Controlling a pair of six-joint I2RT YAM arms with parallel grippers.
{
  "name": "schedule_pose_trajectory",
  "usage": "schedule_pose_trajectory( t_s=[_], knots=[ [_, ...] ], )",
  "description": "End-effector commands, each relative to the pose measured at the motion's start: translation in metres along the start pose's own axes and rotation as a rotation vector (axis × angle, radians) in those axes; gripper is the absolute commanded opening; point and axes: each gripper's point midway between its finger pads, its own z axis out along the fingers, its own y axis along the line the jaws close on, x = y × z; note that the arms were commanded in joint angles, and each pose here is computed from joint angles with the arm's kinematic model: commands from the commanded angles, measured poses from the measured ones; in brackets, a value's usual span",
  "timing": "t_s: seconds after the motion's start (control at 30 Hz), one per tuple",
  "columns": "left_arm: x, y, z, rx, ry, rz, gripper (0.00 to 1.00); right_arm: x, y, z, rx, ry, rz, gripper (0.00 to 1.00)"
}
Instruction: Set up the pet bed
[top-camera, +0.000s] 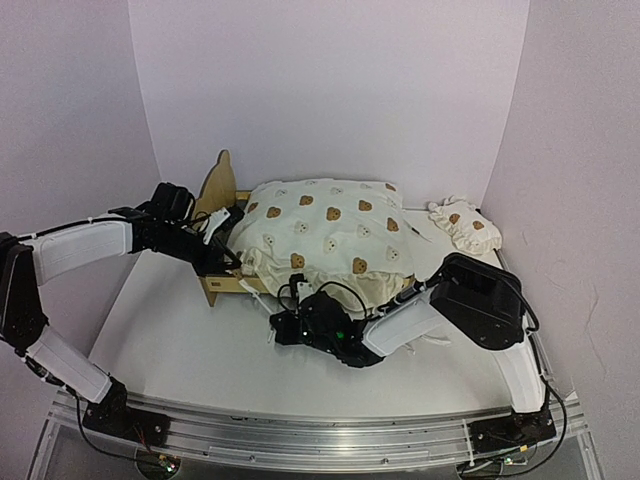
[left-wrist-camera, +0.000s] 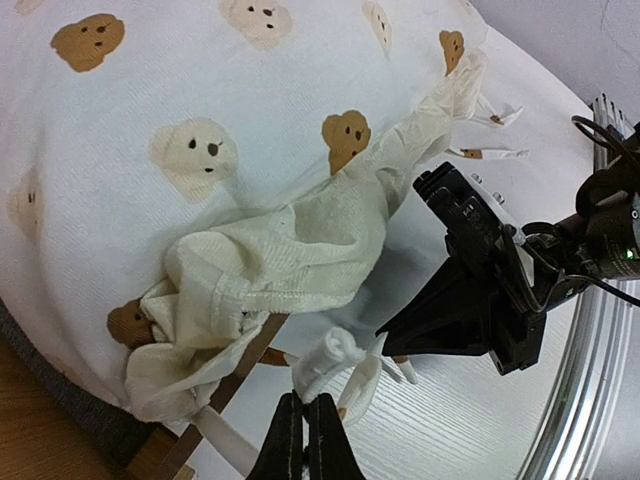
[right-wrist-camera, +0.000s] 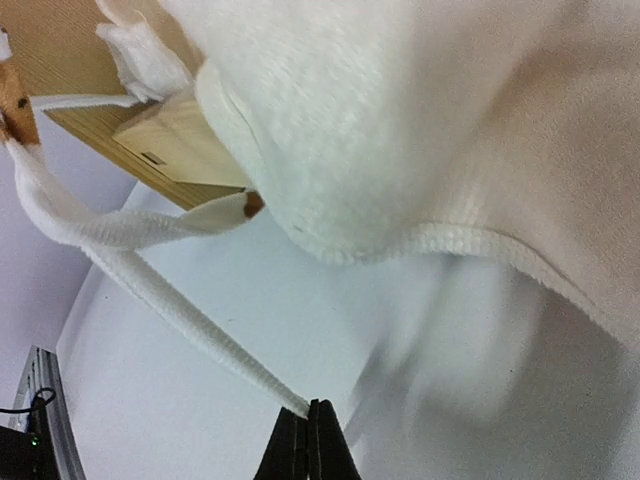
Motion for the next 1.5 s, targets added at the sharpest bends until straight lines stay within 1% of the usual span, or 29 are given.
schedule_pose_trajectory(
  t_s=[0.0, 0.07, 0.17, 0.27, 0.4, 0.47, 0.53, 0.6, 0.67, 0.83, 1.0, 1.27, 1.37, 1.47],
  knots=[
    [-0.078, 0.023, -0.070, -0.133, -0.219, 0.044, 0.00, 0.060, -0.068, -0.012, 0.197, 0.198, -0.001, 0.00],
    [-0.089, 0.030, -0.085, -0.148, -0.257, 0.034, 0.00, 0.064, -0.075, -0.012, 0.214, 0.221, 0.003, 0.00],
    [-0.094, 0.020, -0.089, -0.093, -0.283, 0.075, 0.00, 0.065, -0.069, -0.007, 0.193, 0.251, -0.022, 0.00],
    [-0.063, 0.018, -0.066, -0.044, -0.233, 0.052, 0.00, 0.059, -0.044, 0.005, 0.107, 0.273, -0.058, 0.00],
    [-0.018, 0.031, -0.028, -0.020, -0.127, -0.049, 0.00, 0.040, -0.006, 0.014, -0.003, 0.263, -0.118, 0.00],
    [-0.001, 0.031, -0.013, -0.010, -0.102, -0.052, 0.00, 0.033, 0.006, 0.013, -0.024, 0.262, -0.147, 0.00],
    [0.014, 0.021, 0.003, -0.011, -0.064, 0.026, 0.00, 0.030, 0.013, 0.012, -0.034, 0.263, -0.172, 0.00],
    [0.030, 0.004, 0.023, -0.033, 0.005, 0.139, 0.00, 0.027, 0.018, 0.010, -0.040, 0.259, -0.184, 0.00],
    [0.043, -0.006, 0.036, -0.045, 0.048, 0.204, 0.00, 0.023, 0.021, 0.010, -0.043, 0.251, -0.186, 0.00],
    [0.049, 0.004, 0.054, -0.086, 0.053, 0.234, 0.03, 0.018, 0.028, 0.019, -0.057, 0.231, -0.207, 0.00],
    [0.046, 0.002, 0.063, -0.079, 0.036, 0.306, 0.14, 0.017, 0.030, 0.024, -0.061, 0.223, -0.203, 0.00],
    [0.051, -0.015, 0.080, -0.028, 0.032, 0.373, 0.33, 0.014, 0.024, 0.021, -0.045, 0.206, -0.192, 0.00],
    [0.055, -0.007, 0.083, -0.070, 0.048, 0.383, 0.36, 0.013, 0.022, 0.021, -0.043, 0.201, -0.187, 0.00],
    [0.046, 0.011, 0.082, -0.171, 0.040, 0.374, 0.35, 0.011, 0.023, 0.020, -0.049, 0.189, -0.181, 0.00]
  ],
)
